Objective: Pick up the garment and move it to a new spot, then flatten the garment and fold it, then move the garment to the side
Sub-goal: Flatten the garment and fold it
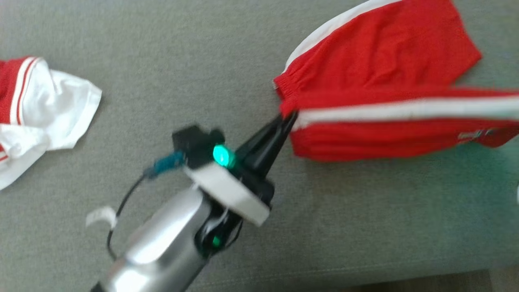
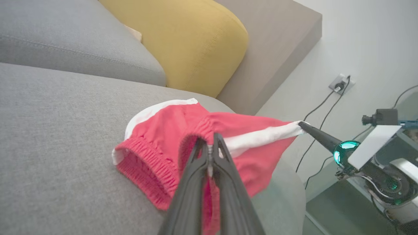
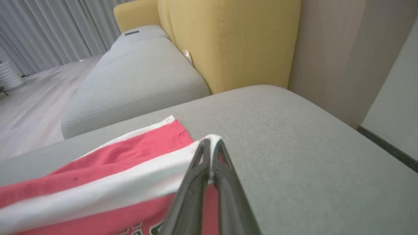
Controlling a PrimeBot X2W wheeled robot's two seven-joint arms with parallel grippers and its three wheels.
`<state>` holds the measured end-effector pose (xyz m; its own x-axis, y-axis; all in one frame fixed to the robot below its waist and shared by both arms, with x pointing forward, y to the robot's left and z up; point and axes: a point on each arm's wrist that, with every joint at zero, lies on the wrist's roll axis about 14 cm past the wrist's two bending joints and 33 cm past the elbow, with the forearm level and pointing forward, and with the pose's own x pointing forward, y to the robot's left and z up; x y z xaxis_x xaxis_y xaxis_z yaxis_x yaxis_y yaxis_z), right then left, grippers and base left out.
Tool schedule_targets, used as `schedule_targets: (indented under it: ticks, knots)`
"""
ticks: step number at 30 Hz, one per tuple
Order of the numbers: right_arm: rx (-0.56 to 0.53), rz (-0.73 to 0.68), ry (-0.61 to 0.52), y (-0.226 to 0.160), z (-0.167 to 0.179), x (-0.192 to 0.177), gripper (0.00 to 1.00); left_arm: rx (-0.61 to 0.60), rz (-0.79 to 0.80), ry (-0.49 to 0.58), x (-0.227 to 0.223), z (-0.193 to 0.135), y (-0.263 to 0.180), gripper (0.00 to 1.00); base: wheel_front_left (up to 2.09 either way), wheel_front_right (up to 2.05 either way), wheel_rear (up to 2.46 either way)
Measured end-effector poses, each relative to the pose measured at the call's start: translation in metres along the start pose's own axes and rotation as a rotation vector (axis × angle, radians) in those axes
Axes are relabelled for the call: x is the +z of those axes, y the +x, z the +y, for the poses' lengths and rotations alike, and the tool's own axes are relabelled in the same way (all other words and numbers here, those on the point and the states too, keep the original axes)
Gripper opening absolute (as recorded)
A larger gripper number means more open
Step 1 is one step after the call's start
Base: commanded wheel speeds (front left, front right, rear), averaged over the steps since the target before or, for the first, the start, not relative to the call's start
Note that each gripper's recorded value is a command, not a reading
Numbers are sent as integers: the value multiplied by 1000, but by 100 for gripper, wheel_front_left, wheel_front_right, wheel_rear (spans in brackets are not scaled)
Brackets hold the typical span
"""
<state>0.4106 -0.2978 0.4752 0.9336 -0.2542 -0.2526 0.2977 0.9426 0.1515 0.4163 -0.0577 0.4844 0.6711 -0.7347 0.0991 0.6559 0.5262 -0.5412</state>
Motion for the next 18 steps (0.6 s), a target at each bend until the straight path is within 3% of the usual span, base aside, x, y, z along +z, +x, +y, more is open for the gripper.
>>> schedule_targets:
  ticks: [4, 18]
  knots:
    - [16, 24, -39, 39, 11, 2, 0, 44, 12, -89, -4, 20, 19, 0, 0, 0, 0]
    - [141, 150, -208, 143, 62, -10, 0, 144, 42, -130, -6, 85, 50, 0, 0, 0, 0]
